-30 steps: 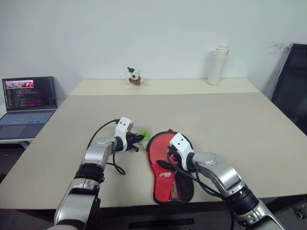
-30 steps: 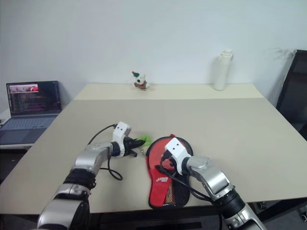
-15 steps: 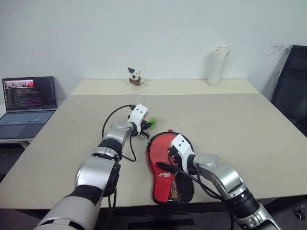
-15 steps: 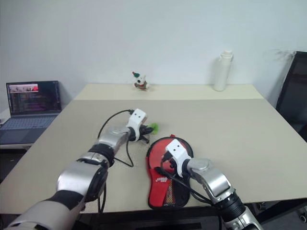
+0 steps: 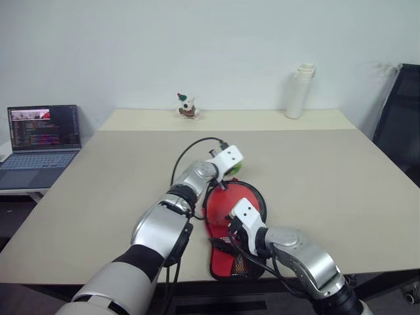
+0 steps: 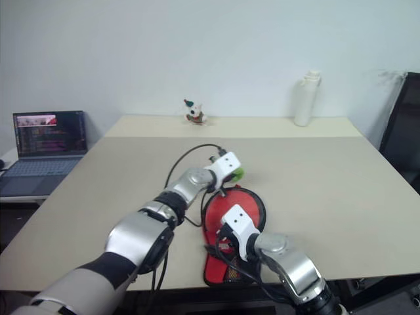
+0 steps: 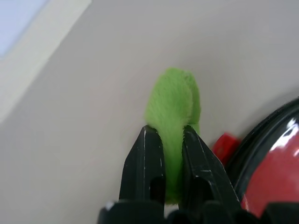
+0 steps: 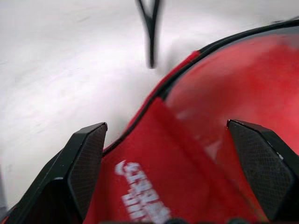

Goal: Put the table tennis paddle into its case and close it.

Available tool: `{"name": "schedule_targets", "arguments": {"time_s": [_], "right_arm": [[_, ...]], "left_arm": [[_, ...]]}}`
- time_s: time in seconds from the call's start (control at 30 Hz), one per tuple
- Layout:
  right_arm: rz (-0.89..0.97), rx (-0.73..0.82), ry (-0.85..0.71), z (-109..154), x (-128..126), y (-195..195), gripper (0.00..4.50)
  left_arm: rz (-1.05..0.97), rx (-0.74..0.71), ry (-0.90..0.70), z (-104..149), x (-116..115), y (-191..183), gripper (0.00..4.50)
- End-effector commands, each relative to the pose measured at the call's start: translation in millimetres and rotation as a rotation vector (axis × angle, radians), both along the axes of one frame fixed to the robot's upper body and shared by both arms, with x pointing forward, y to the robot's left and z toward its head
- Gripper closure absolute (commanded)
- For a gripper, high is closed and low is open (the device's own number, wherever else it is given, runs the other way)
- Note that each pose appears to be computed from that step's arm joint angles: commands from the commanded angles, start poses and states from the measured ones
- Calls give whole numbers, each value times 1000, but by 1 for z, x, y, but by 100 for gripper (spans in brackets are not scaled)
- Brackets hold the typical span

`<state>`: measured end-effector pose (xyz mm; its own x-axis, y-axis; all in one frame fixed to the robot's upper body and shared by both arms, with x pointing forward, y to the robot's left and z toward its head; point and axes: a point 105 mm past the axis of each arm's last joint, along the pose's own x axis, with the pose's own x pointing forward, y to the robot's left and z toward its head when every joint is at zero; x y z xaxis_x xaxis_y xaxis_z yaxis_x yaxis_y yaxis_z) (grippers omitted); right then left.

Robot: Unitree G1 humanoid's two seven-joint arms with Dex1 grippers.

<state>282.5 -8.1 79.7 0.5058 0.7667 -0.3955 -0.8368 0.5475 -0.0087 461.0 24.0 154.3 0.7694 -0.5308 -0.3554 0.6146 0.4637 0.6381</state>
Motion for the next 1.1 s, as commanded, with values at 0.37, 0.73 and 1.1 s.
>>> {"name": "schedule_targets", "arguments": {"time_s": [0.37, 0.73, 1.1], "right_arm": [[-10, -92, 242, -53, -40, -5, 0], [-12, -94, 239, -56, -35, -4, 0], [-16, -14, 161, -21, -8, 5, 0]], "left_arm": [[-408, 147, -284, 37, -43, -109, 447], [-518, 95, -167, 18, -61, -122, 447], [-266, -313, -65, 60, -32, -96, 174]]}}
